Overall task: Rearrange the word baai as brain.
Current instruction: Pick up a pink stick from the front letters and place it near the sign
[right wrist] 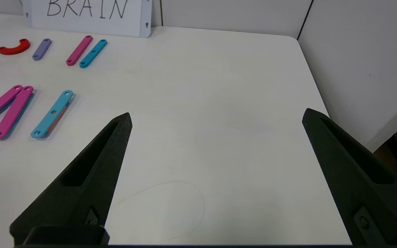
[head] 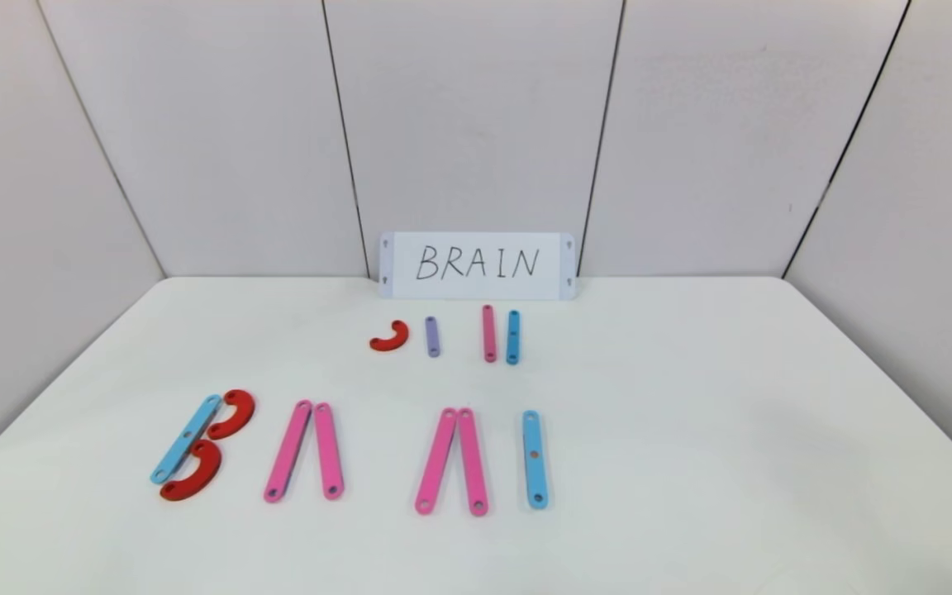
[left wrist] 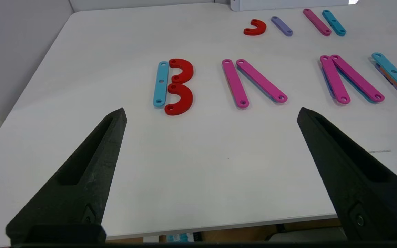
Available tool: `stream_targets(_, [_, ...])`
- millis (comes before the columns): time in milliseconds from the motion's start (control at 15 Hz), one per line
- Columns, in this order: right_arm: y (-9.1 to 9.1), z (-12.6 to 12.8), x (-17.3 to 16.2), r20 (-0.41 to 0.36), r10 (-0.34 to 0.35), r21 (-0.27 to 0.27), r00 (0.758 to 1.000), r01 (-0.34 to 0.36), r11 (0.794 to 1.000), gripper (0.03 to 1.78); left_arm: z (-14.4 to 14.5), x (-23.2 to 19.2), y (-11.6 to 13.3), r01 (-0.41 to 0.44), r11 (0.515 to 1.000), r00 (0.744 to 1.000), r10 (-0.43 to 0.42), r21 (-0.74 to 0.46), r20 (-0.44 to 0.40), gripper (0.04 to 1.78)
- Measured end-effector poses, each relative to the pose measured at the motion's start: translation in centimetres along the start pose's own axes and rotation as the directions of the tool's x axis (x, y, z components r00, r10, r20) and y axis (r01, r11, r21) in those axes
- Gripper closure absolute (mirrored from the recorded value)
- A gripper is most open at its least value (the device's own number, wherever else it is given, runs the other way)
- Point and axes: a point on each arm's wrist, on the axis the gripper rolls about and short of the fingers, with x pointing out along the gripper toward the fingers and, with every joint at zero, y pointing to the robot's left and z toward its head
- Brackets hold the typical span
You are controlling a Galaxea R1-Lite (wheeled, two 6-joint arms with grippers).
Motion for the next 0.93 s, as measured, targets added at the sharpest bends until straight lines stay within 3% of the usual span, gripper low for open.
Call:
stream_targets(400, [-0.6, 6.0, 7.6, -0.174, 0.065, 0.046, 0.983, -0.058, 0.997, 0.08, 6.4, 5.2, 0.4, 0.010, 1.000, 0.979, -0.012, -0.013, -0.204, 0.08])
stream_targets(933, [0.3, 8.1, 17.6, -0.320, 0.234, 0.092, 0.918, -0.216, 0.972, 0.08, 10.9, 17.2, 0.9, 0.072, 0.996, 0.889, -0.086, -0.049, -0.449, 0.08])
